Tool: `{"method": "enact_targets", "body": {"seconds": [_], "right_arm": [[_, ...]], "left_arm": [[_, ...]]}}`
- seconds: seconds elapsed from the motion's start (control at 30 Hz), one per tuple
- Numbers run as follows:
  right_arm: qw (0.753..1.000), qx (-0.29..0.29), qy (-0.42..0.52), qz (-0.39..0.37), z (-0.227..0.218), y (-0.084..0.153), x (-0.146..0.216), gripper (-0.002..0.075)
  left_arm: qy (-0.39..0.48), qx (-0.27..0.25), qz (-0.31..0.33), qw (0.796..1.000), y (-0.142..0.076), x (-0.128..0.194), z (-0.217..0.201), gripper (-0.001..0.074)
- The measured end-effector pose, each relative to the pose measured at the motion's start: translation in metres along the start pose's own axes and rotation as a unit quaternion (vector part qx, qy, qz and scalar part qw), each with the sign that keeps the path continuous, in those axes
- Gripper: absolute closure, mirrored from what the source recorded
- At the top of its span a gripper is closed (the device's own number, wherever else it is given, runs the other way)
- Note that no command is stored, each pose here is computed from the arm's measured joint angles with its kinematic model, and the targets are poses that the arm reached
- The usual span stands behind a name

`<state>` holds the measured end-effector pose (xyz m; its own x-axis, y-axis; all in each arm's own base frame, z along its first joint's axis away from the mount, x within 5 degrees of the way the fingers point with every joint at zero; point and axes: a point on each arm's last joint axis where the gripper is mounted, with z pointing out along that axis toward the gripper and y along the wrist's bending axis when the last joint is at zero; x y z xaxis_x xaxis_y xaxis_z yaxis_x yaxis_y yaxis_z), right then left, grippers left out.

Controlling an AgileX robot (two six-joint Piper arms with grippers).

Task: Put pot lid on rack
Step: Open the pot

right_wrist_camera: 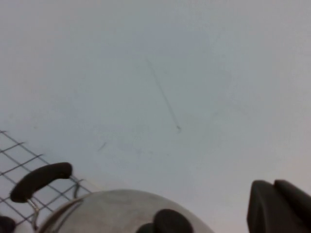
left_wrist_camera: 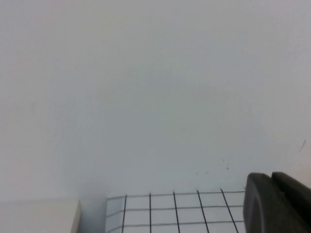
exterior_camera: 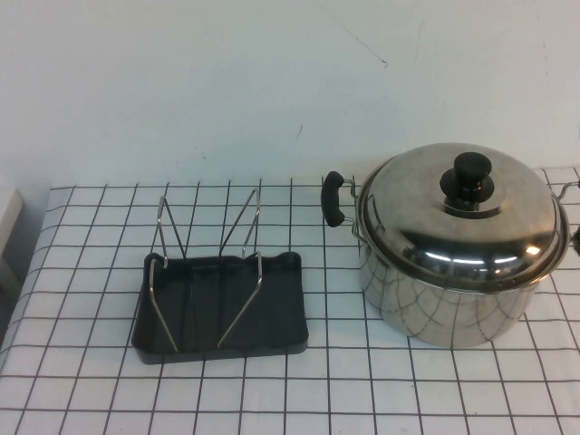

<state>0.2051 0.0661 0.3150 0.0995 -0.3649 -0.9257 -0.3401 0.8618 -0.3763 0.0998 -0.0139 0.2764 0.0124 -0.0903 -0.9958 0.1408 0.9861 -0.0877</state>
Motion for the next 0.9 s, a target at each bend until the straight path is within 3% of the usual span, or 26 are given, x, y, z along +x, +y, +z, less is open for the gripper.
{"method": "enact_targets", "body": {"seconds": [0.17,0.3,0.37,0.5,0.57,0.7,0.9], "right_arm": [[0.999,-0.042,-0.001,0.018,0.041,0.017,0.012,0.0729],[0.998,-0.042,-0.022,0.046,0.062,0.023,0.024,0.0700],[0.997,-0.038,-0.028,0.059,0.069,0.025,0.030,0.0608],[0.993,-0.042,-0.026,0.103,0.083,0.031,0.046,0.0263],[0.991,-0.040,-0.026,0.124,0.089,0.033,0.053,0.0139],[0.989,-0.035,-0.023,0.144,0.104,0.036,0.063,0.0055],[0.988,-0.031,-0.015,0.149,0.131,0.038,0.075,0.0036]], "left_arm": [[-0.025,0.021,0.049,0.998,-0.004,0.002,0.000,0.0738],[-0.036,0.047,0.050,0.997,-0.008,0.008,-0.001,0.0738],[-0.042,0.062,0.060,0.995,-0.010,0.010,-0.002,0.0738],[-0.049,0.086,0.069,0.993,-0.014,0.011,-0.003,0.0738],[-0.047,0.089,0.070,0.992,-0.015,0.012,-0.003,0.0738],[-0.047,0.091,0.070,0.992,-0.015,0.012,-0.003,0.0738],[-0.047,0.091,0.069,0.992,-0.015,0.012,-0.003,0.0738]]}}
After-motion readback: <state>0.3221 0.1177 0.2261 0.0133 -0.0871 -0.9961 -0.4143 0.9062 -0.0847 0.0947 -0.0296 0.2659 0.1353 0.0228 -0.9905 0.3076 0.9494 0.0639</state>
